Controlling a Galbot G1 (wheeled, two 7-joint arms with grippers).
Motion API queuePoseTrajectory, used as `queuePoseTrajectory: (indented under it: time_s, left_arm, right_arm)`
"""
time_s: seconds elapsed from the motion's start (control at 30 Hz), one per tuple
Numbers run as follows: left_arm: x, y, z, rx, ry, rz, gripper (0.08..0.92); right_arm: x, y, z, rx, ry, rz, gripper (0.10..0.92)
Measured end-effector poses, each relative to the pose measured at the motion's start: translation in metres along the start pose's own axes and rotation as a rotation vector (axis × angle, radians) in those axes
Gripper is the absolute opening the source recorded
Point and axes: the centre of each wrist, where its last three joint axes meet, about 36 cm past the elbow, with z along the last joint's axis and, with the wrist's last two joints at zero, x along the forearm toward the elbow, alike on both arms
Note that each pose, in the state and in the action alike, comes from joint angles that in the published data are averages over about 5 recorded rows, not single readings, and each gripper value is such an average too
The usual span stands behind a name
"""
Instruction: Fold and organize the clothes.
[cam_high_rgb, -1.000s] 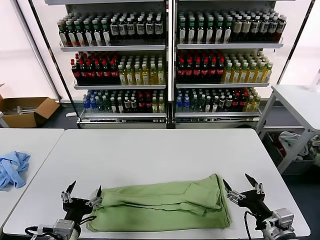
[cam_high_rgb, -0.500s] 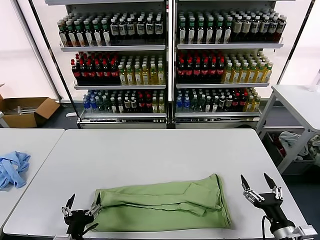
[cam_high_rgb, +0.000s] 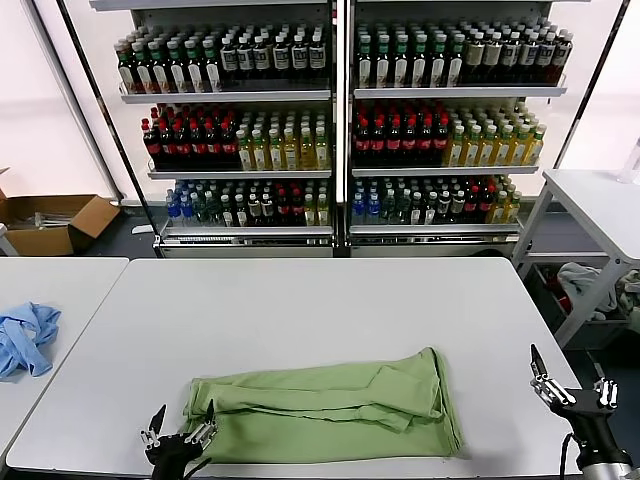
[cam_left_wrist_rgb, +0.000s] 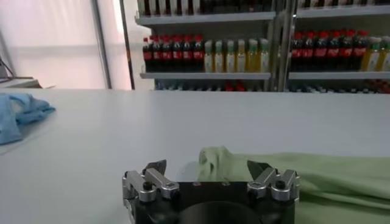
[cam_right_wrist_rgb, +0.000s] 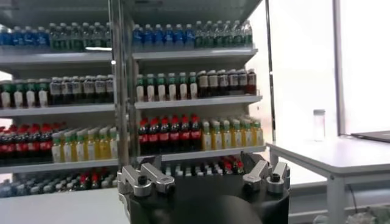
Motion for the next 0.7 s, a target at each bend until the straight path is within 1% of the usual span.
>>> queuePoseTrajectory:
  time_s: [0.17, 0.53, 0.63, 0.7]
  left_arm:
    - [-0.005, -0.001, 0.004, 0.023, 0.024, 0.024, 0.823]
    - [-0.019, -0.002, 0.008, 0.101, 0.085, 0.047, 0.814]
    - [-0.02, -0.004, 0.01, 0.116, 0.091, 0.055, 0.758]
    - [-0.02, -0.006, 0.01, 0.124, 0.093, 0.062, 0.698]
  right_arm:
    - [0.0, -0.002, 0.001, -0.002, -0.011, 0.014, 0.823]
    - [0.001, -0.003, 0.003, -0.008, -0.025, 0.029, 0.823]
    - [0.0, -0.003, 0.002, -0.009, -0.03, 0.031, 0.823]
    - [0.0, -0.003, 0.002, -0.01, -0.032, 0.033, 0.823]
